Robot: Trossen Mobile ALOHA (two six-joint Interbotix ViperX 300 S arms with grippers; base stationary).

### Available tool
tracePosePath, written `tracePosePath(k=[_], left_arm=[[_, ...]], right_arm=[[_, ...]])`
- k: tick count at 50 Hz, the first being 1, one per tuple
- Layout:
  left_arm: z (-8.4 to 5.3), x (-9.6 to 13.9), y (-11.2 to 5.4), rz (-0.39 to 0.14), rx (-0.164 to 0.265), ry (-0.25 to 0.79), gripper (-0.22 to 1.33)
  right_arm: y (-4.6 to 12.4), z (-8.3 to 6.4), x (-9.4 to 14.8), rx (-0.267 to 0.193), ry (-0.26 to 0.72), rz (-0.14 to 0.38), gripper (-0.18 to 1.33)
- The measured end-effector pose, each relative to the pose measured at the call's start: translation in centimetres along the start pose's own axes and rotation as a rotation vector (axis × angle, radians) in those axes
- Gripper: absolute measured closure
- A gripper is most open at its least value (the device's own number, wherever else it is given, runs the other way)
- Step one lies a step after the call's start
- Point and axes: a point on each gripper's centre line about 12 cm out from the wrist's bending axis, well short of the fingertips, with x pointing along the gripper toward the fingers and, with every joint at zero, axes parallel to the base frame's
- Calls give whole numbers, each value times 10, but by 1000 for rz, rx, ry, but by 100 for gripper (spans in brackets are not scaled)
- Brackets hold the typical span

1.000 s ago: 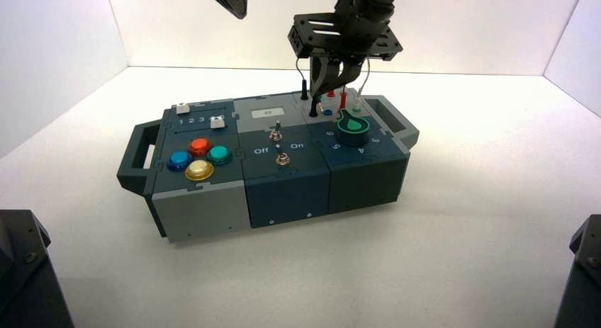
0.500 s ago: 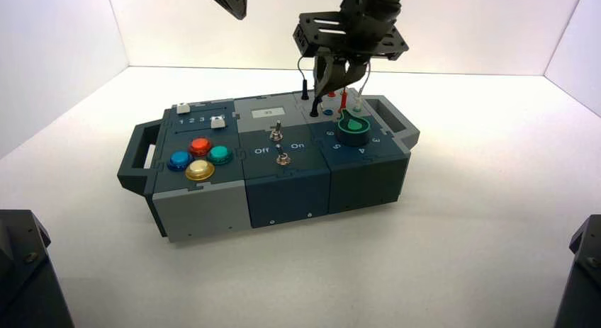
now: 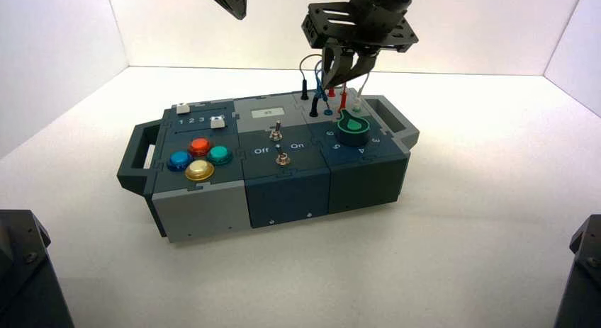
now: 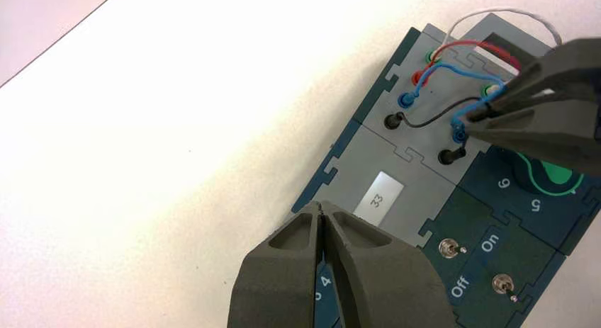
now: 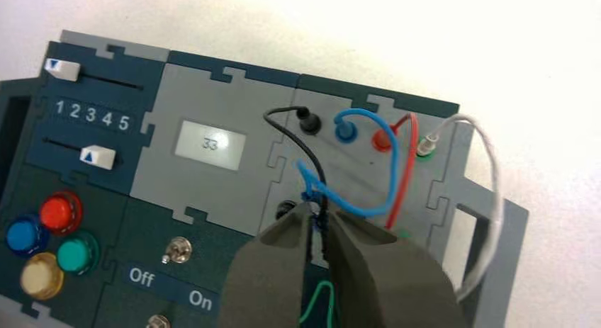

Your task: Insert the blue wire.

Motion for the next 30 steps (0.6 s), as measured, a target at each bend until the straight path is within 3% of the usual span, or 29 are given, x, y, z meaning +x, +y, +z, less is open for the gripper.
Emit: tracePosePath(k=[20, 30], left_arm=[[0, 0, 0, 0, 0, -1, 127], [0, 0, 0, 0, 2, -1, 127]], right_arm=[[0, 3, -4, 2, -9, 2, 95], [1, 4, -10, -1, -12, 4, 84]])
